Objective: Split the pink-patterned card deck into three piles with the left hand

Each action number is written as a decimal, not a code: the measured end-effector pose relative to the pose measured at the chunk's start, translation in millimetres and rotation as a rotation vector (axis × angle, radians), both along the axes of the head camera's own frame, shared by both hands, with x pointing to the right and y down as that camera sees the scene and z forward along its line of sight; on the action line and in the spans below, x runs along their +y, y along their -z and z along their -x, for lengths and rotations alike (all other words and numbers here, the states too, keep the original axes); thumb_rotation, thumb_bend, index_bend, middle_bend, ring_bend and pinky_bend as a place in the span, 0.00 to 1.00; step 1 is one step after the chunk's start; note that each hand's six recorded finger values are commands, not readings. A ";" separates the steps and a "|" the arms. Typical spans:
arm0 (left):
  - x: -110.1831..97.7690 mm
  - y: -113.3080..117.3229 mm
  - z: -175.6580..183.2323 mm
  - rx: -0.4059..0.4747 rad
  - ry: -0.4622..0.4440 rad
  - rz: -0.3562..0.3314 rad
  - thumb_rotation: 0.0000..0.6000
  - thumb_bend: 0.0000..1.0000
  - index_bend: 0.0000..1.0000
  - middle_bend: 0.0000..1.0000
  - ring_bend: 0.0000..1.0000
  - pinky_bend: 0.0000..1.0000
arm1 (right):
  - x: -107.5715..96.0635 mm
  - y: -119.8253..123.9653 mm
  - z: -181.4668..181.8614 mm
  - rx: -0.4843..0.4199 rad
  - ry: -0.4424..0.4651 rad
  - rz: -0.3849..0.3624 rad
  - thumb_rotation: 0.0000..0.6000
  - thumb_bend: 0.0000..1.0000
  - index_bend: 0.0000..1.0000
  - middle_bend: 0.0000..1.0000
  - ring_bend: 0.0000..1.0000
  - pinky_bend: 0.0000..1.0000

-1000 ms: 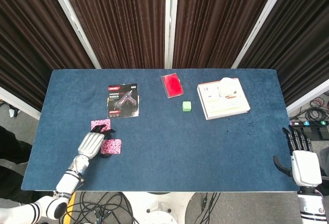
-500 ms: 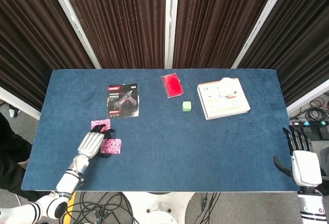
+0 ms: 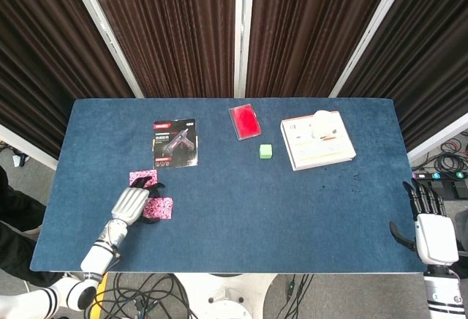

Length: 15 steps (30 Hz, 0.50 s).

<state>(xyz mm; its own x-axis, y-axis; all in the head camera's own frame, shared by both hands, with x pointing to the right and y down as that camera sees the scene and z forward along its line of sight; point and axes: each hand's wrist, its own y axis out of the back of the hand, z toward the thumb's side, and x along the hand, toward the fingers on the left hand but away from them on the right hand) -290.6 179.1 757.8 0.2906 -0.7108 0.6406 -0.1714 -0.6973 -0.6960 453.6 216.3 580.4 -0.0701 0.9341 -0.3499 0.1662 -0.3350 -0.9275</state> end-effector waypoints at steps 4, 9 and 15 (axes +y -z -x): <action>-0.7 -0.1 0.1 0.002 0.004 -0.001 1.00 0.13 0.23 0.38 0.08 0.10 | 0.3 -0.3 -0.3 0.000 -0.001 0.002 1.00 0.23 0.00 0.00 0.00 0.00; -0.7 0.6 -0.2 0.006 0.002 -0.006 1.00 0.13 0.24 0.41 0.08 0.10 | 0.3 -0.1 -0.5 0.000 -0.002 0.001 1.00 0.23 0.00 0.00 0.00 0.00; -0.5 -0.2 0.2 0.007 0.005 -0.006 1.00 0.13 0.24 0.41 0.08 0.10 | 0.5 1.4 -1.4 0.002 -0.004 -0.003 1.00 0.23 0.00 0.00 0.00 0.00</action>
<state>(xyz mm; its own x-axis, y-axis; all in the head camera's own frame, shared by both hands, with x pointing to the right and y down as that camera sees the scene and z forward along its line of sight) -290.8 178.6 758.0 0.2916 -0.7161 0.6341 -0.1799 -0.6922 -0.6989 455.0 216.8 579.0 -0.0748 0.9350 -0.3467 0.1659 -0.3312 -0.9289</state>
